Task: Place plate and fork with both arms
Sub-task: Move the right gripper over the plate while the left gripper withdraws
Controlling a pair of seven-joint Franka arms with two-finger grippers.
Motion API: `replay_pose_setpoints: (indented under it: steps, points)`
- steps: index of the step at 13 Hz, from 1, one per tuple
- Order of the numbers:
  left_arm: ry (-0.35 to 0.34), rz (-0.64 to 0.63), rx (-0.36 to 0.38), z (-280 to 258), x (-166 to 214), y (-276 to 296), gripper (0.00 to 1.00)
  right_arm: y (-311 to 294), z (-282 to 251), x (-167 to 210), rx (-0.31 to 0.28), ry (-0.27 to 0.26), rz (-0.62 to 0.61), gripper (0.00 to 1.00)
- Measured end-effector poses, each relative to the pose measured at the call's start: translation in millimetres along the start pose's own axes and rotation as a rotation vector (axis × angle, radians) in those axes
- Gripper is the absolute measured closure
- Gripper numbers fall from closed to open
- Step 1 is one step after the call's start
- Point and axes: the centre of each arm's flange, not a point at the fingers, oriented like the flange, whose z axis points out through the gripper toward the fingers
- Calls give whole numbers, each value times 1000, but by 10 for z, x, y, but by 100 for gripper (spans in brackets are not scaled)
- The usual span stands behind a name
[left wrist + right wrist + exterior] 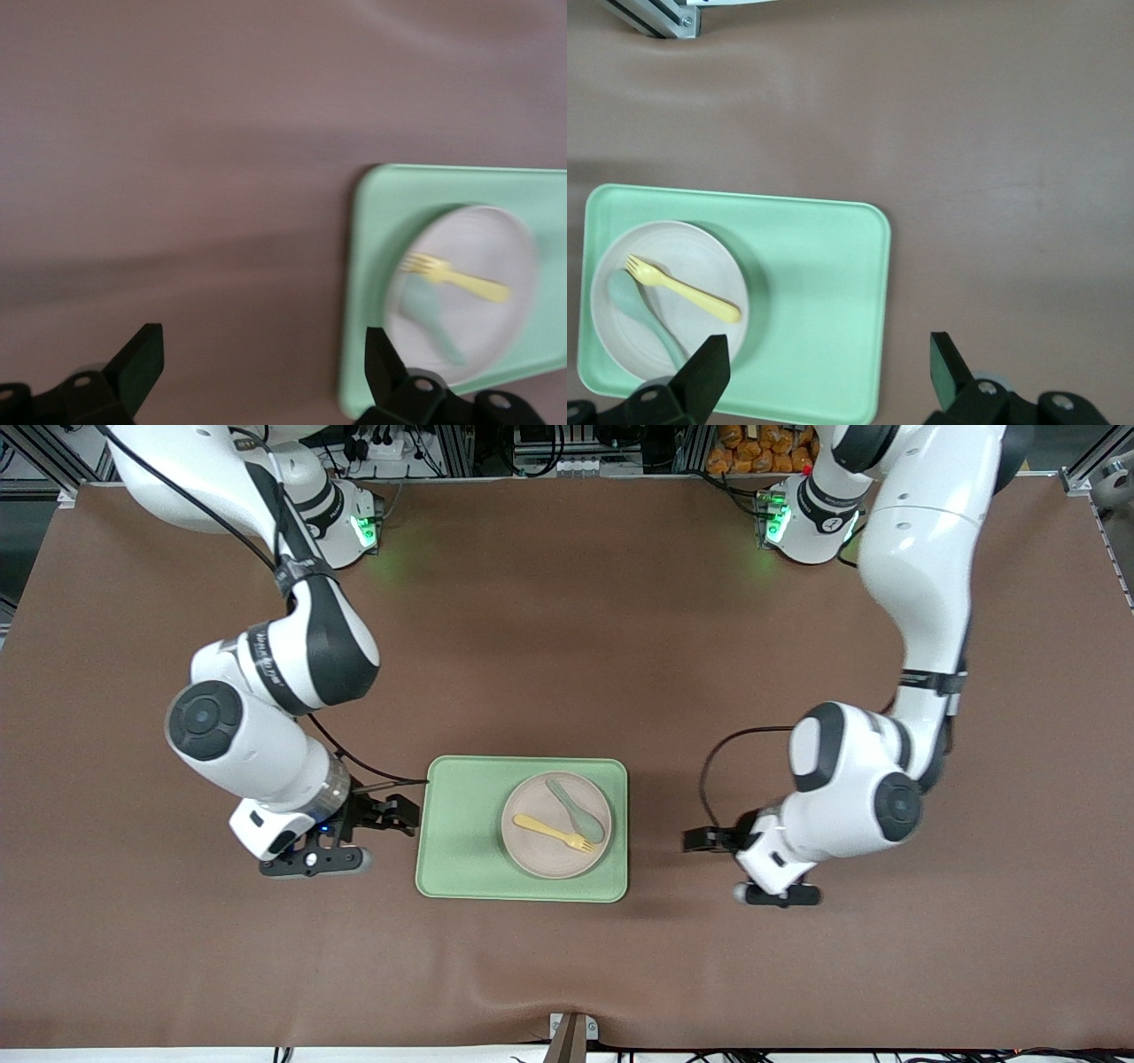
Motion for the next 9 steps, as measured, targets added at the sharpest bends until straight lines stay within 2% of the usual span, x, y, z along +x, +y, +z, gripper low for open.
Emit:
replay_pose_setpoints:
  steps: [2,6,9]
  points:
    - [7,3,72,-234,53,-293,0,-313,147,-24,12,14,90,0]
    - [5,-8,145,-822,15,-598,0,-511,415,-48,16,11,276,0]
    - [36,-21,172,-1219,-23,-746,0,-562,552,-68,12,3,317,0]
